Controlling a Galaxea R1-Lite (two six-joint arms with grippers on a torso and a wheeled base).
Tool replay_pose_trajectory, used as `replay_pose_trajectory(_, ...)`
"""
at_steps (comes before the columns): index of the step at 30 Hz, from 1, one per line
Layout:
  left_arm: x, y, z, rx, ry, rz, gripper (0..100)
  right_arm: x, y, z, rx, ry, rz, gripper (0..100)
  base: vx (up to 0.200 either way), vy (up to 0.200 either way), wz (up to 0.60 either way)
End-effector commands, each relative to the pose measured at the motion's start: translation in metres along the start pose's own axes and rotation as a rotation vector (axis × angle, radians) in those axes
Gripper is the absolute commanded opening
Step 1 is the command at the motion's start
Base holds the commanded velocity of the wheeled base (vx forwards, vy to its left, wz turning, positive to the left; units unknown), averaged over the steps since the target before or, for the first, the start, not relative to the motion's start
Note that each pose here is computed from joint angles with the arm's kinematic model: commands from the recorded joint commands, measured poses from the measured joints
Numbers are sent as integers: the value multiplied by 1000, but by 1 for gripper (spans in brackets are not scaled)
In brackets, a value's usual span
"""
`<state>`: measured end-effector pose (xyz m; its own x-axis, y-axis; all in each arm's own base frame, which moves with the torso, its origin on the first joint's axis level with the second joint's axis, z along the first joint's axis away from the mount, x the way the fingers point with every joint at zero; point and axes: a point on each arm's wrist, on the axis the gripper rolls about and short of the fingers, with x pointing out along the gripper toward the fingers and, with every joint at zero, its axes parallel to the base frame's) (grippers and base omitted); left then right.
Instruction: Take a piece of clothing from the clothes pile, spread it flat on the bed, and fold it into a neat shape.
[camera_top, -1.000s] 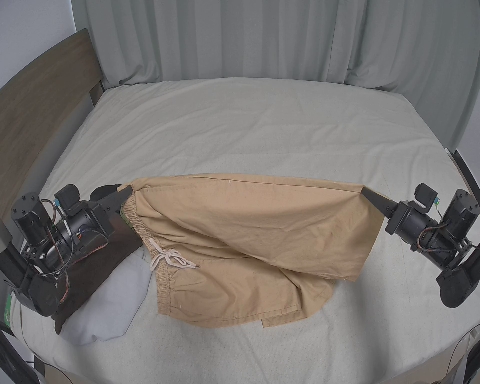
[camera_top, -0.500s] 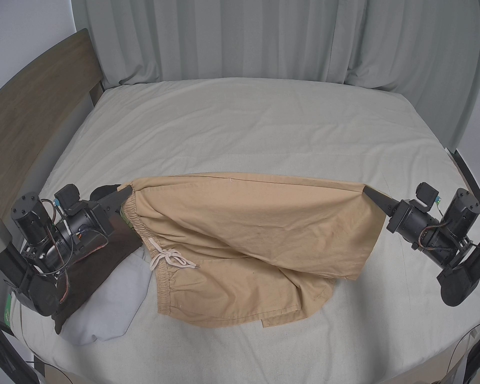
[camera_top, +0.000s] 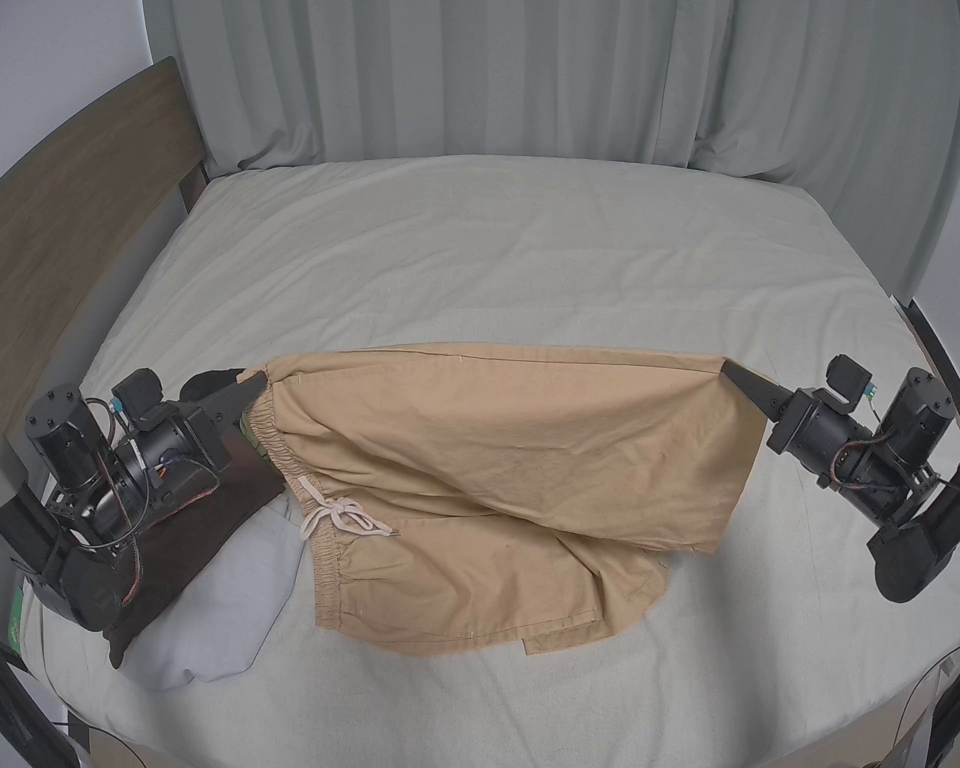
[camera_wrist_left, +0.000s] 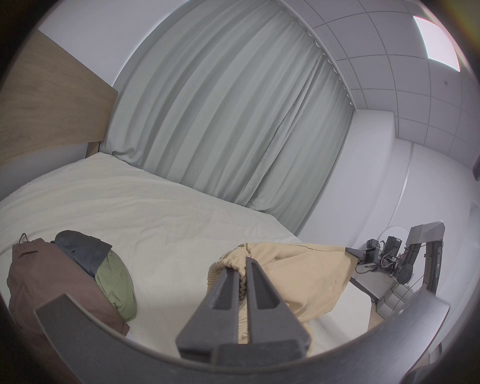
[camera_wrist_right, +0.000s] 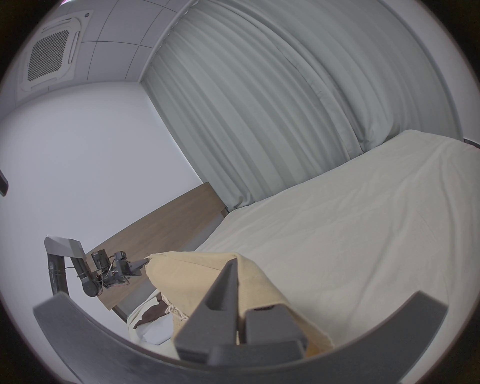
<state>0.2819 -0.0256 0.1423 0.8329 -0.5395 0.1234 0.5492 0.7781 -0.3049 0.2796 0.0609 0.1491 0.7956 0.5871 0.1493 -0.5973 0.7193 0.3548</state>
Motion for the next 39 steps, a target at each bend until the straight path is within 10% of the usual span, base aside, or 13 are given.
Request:
replay_pose_trajectory(1,4,3,-5,-7,15,1,0,16,-11,-6,-7,4,2,0,0,0,0)
replay_pose_trajectory(39,78,59,-34,-14,-50,71,0,111,-75,-30,-69,-98,40,0,0,0,0)
